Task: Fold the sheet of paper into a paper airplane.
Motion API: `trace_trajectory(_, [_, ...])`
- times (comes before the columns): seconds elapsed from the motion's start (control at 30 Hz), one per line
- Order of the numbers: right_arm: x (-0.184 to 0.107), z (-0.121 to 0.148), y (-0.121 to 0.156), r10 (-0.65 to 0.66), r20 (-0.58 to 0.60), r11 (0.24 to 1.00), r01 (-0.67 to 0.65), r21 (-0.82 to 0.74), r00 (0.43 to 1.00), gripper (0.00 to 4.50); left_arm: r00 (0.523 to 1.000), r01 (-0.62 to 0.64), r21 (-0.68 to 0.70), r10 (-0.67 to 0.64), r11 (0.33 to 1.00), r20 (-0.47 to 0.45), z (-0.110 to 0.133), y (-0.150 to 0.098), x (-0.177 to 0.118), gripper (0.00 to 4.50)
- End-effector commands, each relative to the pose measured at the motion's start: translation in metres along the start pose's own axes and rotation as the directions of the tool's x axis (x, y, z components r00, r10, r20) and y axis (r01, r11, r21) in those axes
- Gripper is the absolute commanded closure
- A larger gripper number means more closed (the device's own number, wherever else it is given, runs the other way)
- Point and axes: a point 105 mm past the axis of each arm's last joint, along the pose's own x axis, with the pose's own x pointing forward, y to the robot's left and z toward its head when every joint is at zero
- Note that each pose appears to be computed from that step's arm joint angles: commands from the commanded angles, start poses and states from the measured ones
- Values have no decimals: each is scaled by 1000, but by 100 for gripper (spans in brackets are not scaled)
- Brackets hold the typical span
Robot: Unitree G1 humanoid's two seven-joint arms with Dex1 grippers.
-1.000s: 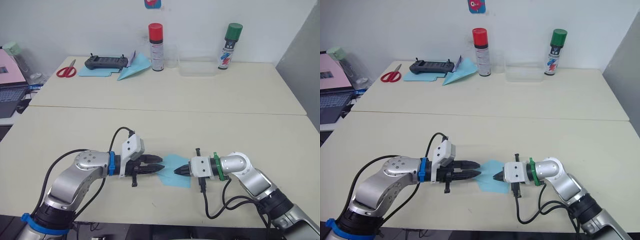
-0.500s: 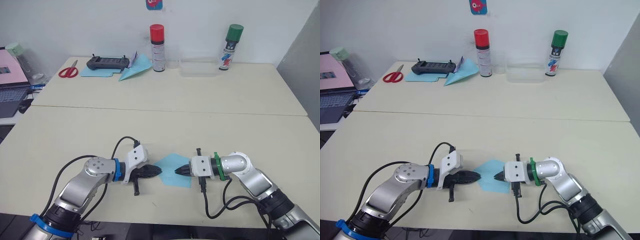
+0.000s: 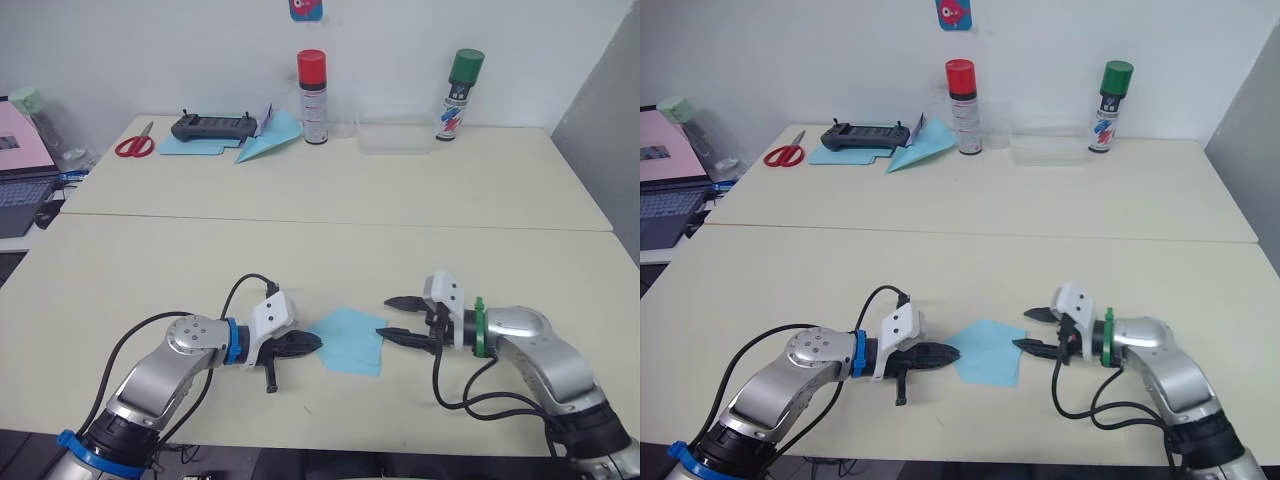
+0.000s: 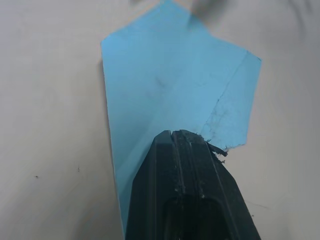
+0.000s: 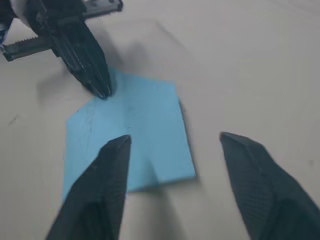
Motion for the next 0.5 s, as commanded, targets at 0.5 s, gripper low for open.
trace_trajectory(0.5, [6, 5, 27, 87, -37, 869, -58, 491, 996, 60, 994, -4, -52, -1, 999, -105, -24, 3, -2, 450])
